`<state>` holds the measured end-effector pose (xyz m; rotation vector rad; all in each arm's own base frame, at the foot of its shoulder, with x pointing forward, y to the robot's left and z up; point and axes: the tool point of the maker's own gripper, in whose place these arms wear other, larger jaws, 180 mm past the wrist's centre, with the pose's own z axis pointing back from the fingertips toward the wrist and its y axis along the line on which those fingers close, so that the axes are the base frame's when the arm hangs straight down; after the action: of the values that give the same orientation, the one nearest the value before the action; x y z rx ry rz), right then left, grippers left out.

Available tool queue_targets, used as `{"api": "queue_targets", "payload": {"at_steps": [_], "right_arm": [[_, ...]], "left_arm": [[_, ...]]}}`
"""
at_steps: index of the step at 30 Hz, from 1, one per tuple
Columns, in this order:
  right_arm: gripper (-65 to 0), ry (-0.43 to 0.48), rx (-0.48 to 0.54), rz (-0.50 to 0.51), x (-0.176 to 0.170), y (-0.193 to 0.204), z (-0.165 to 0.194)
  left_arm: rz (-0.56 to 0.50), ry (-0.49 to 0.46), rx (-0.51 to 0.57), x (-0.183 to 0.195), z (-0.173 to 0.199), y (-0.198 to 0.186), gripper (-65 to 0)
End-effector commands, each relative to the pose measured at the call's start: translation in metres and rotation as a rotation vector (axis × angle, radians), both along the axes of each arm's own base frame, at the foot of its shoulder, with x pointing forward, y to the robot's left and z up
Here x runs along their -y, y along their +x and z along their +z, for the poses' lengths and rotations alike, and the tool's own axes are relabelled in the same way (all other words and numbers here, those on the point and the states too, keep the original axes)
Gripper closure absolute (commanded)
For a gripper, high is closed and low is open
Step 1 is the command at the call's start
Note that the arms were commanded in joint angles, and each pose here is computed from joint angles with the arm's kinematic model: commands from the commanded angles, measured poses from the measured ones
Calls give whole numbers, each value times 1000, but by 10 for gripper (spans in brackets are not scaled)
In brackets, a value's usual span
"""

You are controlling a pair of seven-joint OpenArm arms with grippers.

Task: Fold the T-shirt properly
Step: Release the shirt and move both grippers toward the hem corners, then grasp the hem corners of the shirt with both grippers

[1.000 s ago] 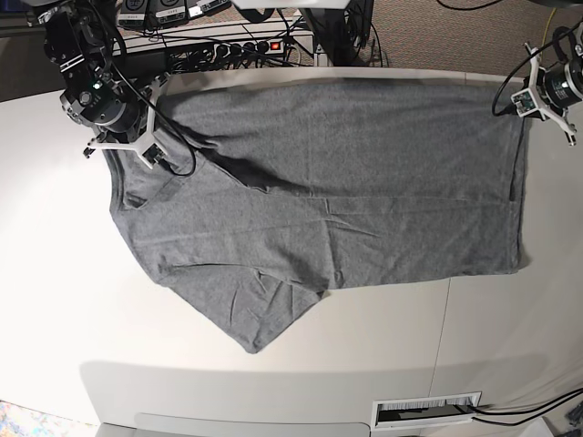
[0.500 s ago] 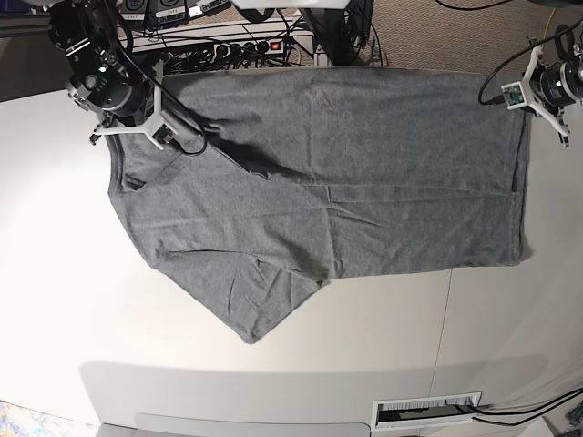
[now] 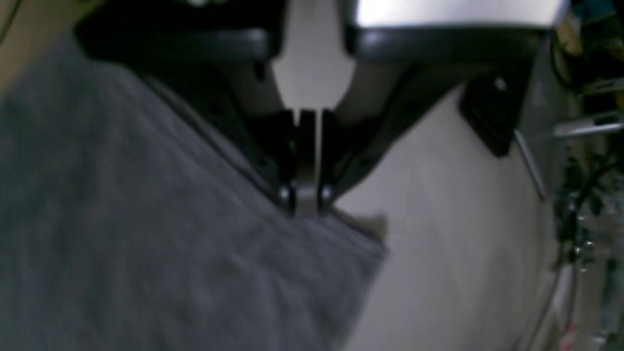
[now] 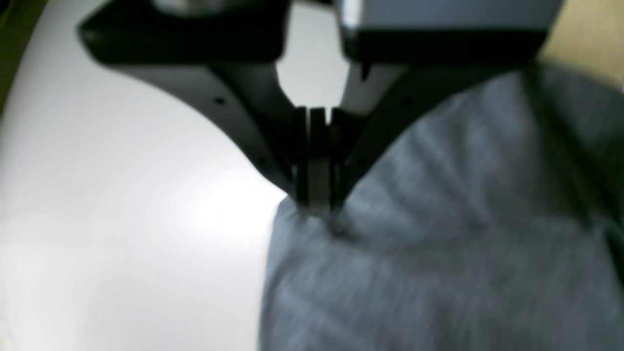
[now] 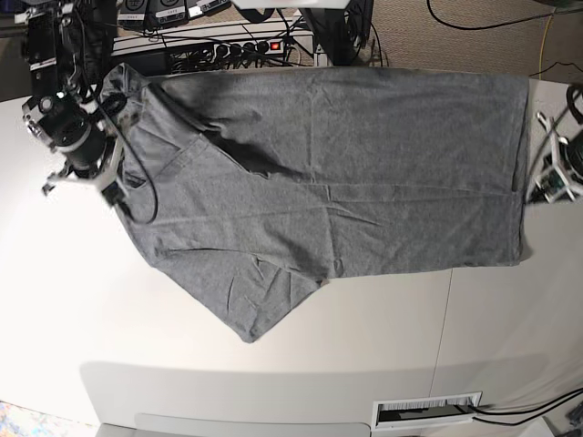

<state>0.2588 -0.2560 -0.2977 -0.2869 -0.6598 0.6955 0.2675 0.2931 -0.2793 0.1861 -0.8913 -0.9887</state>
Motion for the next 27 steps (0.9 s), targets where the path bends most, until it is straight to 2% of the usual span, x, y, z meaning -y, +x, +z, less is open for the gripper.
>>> {"api": "queue_targets", "payload": {"at_steps": [1, 4, 9, 13, 15, 16, 20, 27], "right_arm": [[0, -6, 44, 11, 1, 9, 12], [0, 24, 83, -14, 2, 24, 16], [0, 127, 166, -45, 0, 53, 20], [0, 180, 181, -54, -1, 69, 21], [-14, 191, 182, -54, -1, 77, 19], [-46, 196, 182, -54, -1, 83, 18], [-162, 203, 155, -53, -3, 104, 10], [-176, 199, 138, -70, 1, 140, 9]], "left_arm": [[22, -2, 57, -8, 15, 14, 0], [131, -102, 101, -26, 21, 32, 0], [280, -286, 174, -57, 14, 46, -6], [358, -389, 155, -69, -6, 47, -6], [392, -418, 150, -71, -16, 49, -6], [404, -435, 148, -70, -21, 51, -20], [418, -489, 145, -58, -33, 69, -130], [400, -485, 126, -38, -45, 118, -160]]}}
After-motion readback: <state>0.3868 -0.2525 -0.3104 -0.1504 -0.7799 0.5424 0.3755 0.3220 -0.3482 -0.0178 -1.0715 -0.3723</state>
